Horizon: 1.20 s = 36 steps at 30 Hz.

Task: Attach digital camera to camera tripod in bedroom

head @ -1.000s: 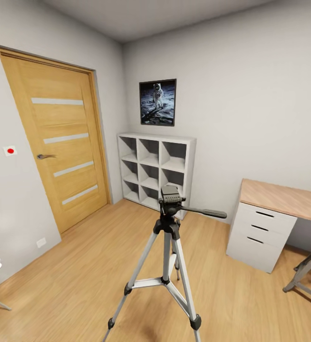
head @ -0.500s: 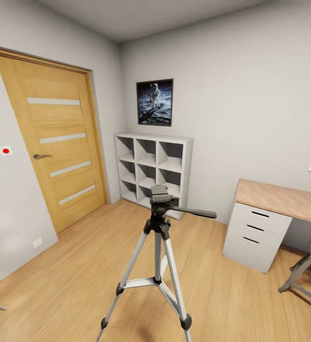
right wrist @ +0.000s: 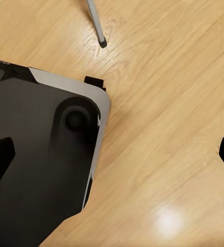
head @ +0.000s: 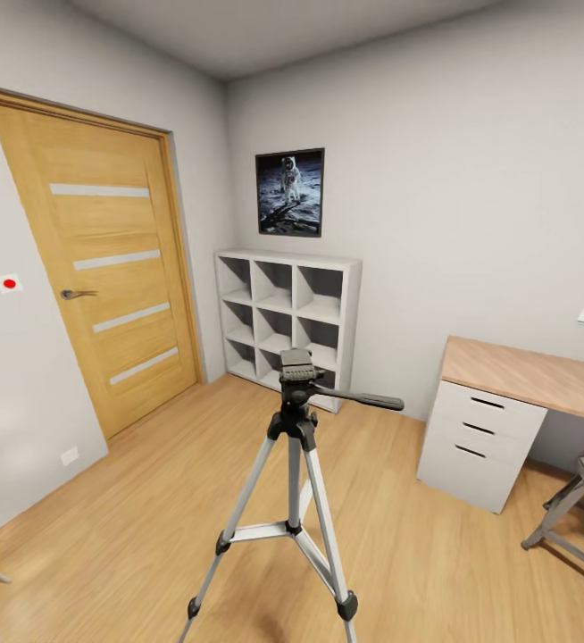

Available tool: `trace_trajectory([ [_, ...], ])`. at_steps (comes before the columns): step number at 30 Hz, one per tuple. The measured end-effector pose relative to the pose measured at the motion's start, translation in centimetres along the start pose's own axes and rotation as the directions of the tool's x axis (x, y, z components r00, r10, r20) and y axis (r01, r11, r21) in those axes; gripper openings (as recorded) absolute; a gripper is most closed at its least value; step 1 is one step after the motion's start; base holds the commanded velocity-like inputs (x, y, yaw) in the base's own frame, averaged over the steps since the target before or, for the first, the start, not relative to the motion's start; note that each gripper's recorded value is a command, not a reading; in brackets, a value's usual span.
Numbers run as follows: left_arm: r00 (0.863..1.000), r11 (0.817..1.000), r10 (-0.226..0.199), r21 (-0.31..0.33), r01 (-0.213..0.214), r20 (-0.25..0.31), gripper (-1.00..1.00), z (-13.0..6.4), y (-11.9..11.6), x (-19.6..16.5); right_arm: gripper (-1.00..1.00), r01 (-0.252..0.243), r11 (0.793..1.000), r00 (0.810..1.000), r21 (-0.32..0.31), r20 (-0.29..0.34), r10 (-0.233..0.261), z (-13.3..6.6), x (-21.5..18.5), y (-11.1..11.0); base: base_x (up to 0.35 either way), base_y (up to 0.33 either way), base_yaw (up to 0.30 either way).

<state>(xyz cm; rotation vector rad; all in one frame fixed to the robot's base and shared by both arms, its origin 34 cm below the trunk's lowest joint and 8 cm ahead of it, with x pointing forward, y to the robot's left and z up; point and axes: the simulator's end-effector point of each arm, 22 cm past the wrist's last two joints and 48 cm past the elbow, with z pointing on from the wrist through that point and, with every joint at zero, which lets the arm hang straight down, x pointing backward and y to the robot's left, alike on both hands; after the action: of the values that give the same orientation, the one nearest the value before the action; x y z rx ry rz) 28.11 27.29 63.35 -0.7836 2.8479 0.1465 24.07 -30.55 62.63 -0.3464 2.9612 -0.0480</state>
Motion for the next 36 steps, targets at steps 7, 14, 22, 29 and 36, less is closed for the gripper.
trace_trajectory([
  [7,1.000,1.000,0.000,-0.003,0.000,0.001,-1.00,0.1,0.1,0.1,1.00,0.006,0.999,1.000,0.043,-0.006,-0.006,0.0,0.2,-0.9,0.000,0.000,0.000],
  [14,1.000,1.000,0.006,-0.010,-0.006,-0.016,-1.00,0.2,0.6,0.5,1.00,0.011,0.999,1.000,0.048,-0.016,-0.010,0.1,0.6,-0.9,0.000,0.000,0.000],
  [22,0.989,0.999,0.036,0.035,-0.031,-0.143,-1.00,0.4,1.5,2.5,1.00,0.040,0.998,0.999,0.048,-0.037,-0.038,0.2,1.2,-0.7,0.000,0.000,0.000],
  [29,0.985,0.999,0.037,0.035,-0.031,-0.168,-1.00,0.7,4.1,1.8,1.00,0.040,0.998,0.998,0.044,-0.051,-0.038,0.2,1.7,-0.5,0.000,0.000,0.000],
  [36,0.983,0.996,0.085,0.036,-0.080,-0.160,-1.00,0.9,4.6,1.6,1.00,0.031,0.999,0.998,0.038,-0.062,-0.029,0.3,2.1,-0.1,0.000,0.000,0.000],
])
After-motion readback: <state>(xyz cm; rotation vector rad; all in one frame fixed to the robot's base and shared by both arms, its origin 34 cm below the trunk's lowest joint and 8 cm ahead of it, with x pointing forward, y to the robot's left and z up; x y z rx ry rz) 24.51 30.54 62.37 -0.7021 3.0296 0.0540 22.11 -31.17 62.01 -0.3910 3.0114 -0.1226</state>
